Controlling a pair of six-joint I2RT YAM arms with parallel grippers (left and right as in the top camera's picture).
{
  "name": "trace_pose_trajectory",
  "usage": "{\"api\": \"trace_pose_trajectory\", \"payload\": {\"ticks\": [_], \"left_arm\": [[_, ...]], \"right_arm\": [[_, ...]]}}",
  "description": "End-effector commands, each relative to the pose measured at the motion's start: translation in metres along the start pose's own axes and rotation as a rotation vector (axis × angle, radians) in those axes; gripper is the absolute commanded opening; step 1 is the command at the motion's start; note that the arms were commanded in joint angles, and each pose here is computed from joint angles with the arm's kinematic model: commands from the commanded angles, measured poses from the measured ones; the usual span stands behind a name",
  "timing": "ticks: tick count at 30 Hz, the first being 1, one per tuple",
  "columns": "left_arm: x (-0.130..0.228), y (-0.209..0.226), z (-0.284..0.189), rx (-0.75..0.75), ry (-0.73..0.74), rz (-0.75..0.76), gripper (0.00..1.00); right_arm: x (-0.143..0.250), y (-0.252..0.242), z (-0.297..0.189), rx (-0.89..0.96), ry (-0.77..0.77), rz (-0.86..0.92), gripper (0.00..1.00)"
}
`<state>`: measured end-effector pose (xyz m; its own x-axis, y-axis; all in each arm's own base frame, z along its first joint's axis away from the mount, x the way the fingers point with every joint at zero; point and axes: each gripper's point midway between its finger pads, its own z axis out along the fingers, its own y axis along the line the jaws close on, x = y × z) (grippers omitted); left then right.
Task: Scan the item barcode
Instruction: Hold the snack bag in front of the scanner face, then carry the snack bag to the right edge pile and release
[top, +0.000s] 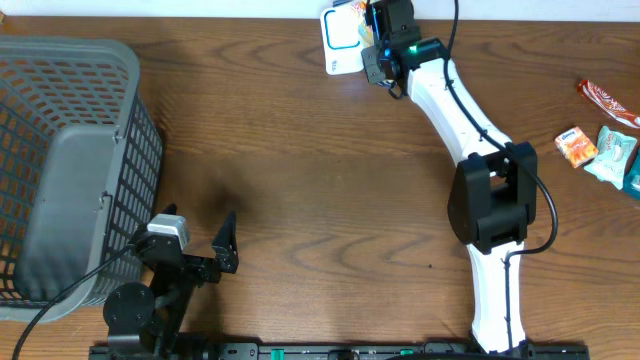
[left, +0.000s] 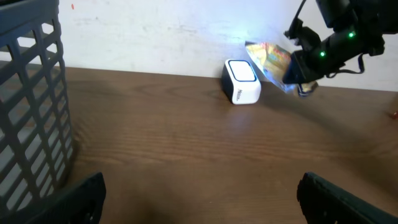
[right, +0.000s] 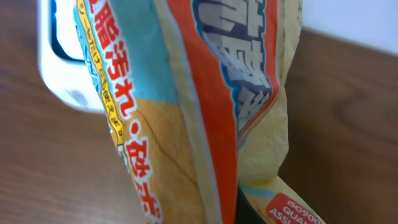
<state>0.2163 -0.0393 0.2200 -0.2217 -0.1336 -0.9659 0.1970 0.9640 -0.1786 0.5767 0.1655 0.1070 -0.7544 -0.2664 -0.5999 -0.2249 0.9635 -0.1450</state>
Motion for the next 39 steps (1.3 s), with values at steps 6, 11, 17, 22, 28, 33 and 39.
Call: {"api": "trace_pose_trajectory", "payload": {"ticks": [6,11,17,22,28,33,39], "left_arm": [[0.000,-0.003,0.000,0.019,0.000,0.015,0.98],[0.000,-0.003,0.000,0.019,0.000,0.015,0.98],[0.000,-0.003,0.000,0.019,0.000,0.015,0.98],[0.000,-0.003,0.000,0.019,0.000,0.015,0.98],[0.000,-0.003,0.000,0.019,0.000,0.015,0.98],[0.000,-0.003,0.000,0.019,0.000,0.015,0.98],[0.000,-0.003,0.000,0.019,0.000,0.015,0.98]], "right_arm": [[0.053,-0.062,-0.047,0.173,0.248,0.271,0.01],[0.107,-0.144,-0.038,0.278,0.384,0.445,0.01],[0.168,-0.236,-0.018,0.348,0.431,0.506,0.01],[0.215,-0.289,-0.016,0.384,0.469,0.521,0.01],[0.231,-0.336,-0.036,0.373,0.431,0.672,0.30],[0.171,-0.324,-0.069,0.163,0.265,0.687,0.99],[0.085,-0.300,-0.165,0.101,0.010,0.617,0.99]]}}
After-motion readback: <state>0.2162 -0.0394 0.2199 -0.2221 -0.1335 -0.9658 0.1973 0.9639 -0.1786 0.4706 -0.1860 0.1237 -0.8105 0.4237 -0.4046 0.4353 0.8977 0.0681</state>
